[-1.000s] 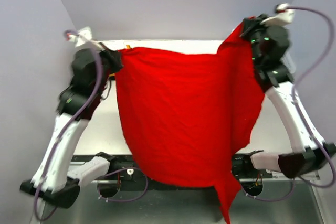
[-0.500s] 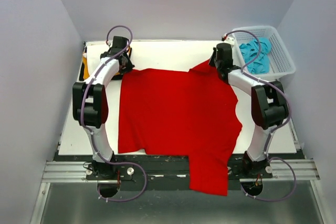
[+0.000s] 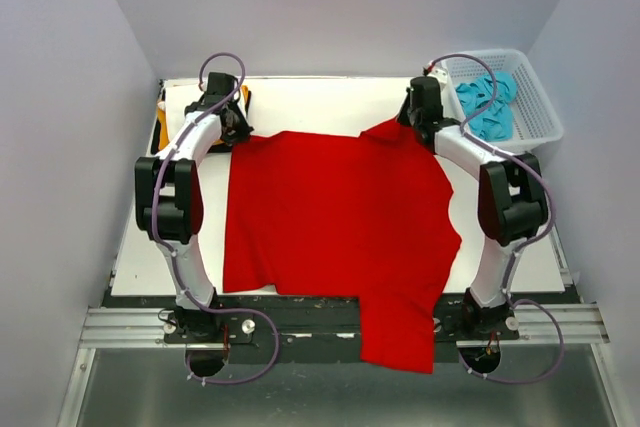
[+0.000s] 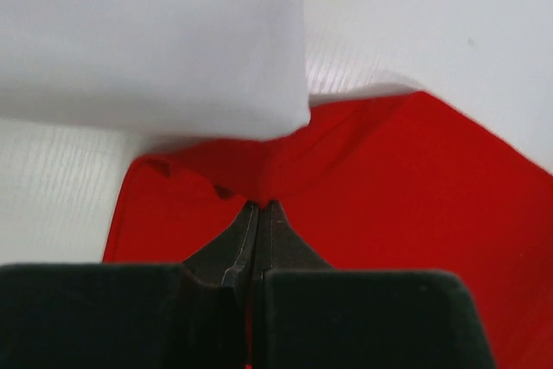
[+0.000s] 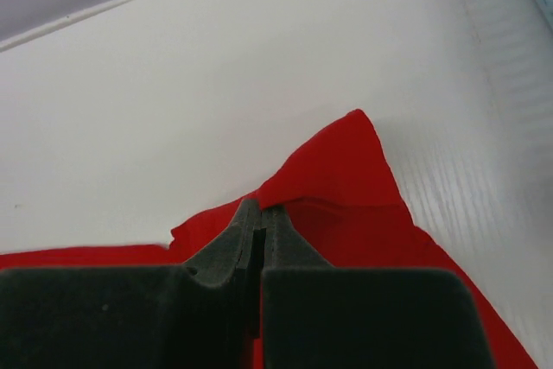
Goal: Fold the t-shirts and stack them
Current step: Fold the flattened tshirt in 1/3 of the way
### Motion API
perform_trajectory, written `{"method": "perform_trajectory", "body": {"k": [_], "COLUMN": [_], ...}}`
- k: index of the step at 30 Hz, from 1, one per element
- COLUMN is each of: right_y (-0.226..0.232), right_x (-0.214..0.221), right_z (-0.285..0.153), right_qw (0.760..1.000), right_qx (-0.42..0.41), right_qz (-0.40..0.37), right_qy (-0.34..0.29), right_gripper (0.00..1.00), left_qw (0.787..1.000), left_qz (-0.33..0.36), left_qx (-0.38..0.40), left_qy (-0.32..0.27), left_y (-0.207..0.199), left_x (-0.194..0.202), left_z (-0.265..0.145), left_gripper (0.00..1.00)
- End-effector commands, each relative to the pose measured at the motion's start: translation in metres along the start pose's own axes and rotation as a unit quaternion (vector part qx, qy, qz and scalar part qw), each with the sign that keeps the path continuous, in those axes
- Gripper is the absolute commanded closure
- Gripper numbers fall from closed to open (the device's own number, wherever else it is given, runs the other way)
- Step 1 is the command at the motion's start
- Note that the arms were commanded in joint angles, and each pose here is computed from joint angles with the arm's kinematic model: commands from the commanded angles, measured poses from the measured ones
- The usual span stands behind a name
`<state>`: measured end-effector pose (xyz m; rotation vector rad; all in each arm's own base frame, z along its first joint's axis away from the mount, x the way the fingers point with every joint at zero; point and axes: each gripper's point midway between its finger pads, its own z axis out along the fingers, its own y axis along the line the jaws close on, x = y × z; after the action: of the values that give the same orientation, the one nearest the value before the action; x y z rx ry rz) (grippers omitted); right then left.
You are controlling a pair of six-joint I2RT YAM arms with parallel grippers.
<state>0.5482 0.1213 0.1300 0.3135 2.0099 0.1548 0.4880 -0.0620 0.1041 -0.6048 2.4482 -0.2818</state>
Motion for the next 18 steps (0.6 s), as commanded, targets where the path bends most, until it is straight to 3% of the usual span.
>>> {"method": "perform_trajectory", "body": {"k": [1,12,18], "right_y": [-0.014,-0.034,-0.057], "right_x": [-0.009,0.038,0.073], "right_z": [-0.051,-0.154,-0.204], "right_qw": [0.999,0.991,0.981], "right_qx": [0.026,-0.002,0.022], "right_qz": [0.024,0.053,0.104], "right_qy": [0.032,0.125,0.16], "right_gripper": [0.99,0.99,0.99], "left_qw": [0.998,0.999,0.999], "left_qz": [0.008,-0.003,-0.013], "left_qx": [0.058,0.045,0.03], "left_qy": [-0.017,-0.023,-0.015], "left_y": [-0.011,0.024,0.044], "left_x": [0.006,0.055,0.083], "left_z": [-0.039,-0.073,-0.08], "left_gripper": [1.0,1.0,1.0]}}
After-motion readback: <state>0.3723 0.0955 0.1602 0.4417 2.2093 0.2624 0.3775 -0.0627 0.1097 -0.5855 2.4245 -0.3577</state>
